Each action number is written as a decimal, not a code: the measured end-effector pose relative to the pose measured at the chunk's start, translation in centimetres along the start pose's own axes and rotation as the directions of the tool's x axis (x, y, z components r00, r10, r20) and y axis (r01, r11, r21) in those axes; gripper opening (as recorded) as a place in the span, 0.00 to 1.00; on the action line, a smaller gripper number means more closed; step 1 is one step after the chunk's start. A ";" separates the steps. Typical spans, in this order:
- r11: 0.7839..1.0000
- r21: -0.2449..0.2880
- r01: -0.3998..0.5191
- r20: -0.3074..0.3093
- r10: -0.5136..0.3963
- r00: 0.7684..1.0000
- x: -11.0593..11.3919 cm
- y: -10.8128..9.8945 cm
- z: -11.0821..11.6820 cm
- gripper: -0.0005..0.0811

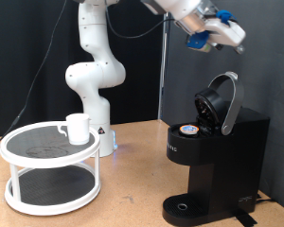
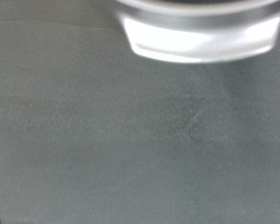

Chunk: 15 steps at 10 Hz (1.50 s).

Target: Make a cup of coffee with the keurig machine

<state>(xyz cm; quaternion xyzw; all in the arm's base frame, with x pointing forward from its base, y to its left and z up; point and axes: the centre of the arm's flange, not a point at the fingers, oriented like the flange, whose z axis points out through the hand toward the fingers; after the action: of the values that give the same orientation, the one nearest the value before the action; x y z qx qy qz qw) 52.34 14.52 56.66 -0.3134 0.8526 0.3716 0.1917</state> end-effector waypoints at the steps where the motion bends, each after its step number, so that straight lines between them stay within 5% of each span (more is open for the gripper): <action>1: 1.000 0.011 0.007 -0.016 -0.007 1.000 -0.6 0.5 1.3 0.91; 6: 0.999 0.019 0.038 -0.074 -0.037 0.997 -1.5 1.6 5.0 0.87; 7: 0.999 0.026 0.045 -0.083 -0.043 0.996 -1.4 1.6 5.0 0.66; 8: 0.998 0.031 0.049 -0.092 -0.046 0.995 -1.3 1.6 5.1 0.66; 10: 0.998 0.043 0.053 -0.117 -0.048 0.992 -0.7 1.2 5.4 0.25; 11: 0.997 0.050 0.053 -0.134 -0.045 0.990 -0.3 0.8 5.6 0.25; 12: 0.997 0.057 0.049 -0.151 -0.040 0.988 0.3 0.4 5.9 0.07; 15: 0.997 0.076 0.030 -0.162 -0.018 0.987 1.5 -0.7 6.5 0.01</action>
<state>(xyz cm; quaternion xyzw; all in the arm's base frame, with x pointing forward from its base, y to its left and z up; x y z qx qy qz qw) 52.28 18.43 51.25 -0.3450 0.8753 0.3092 0.1388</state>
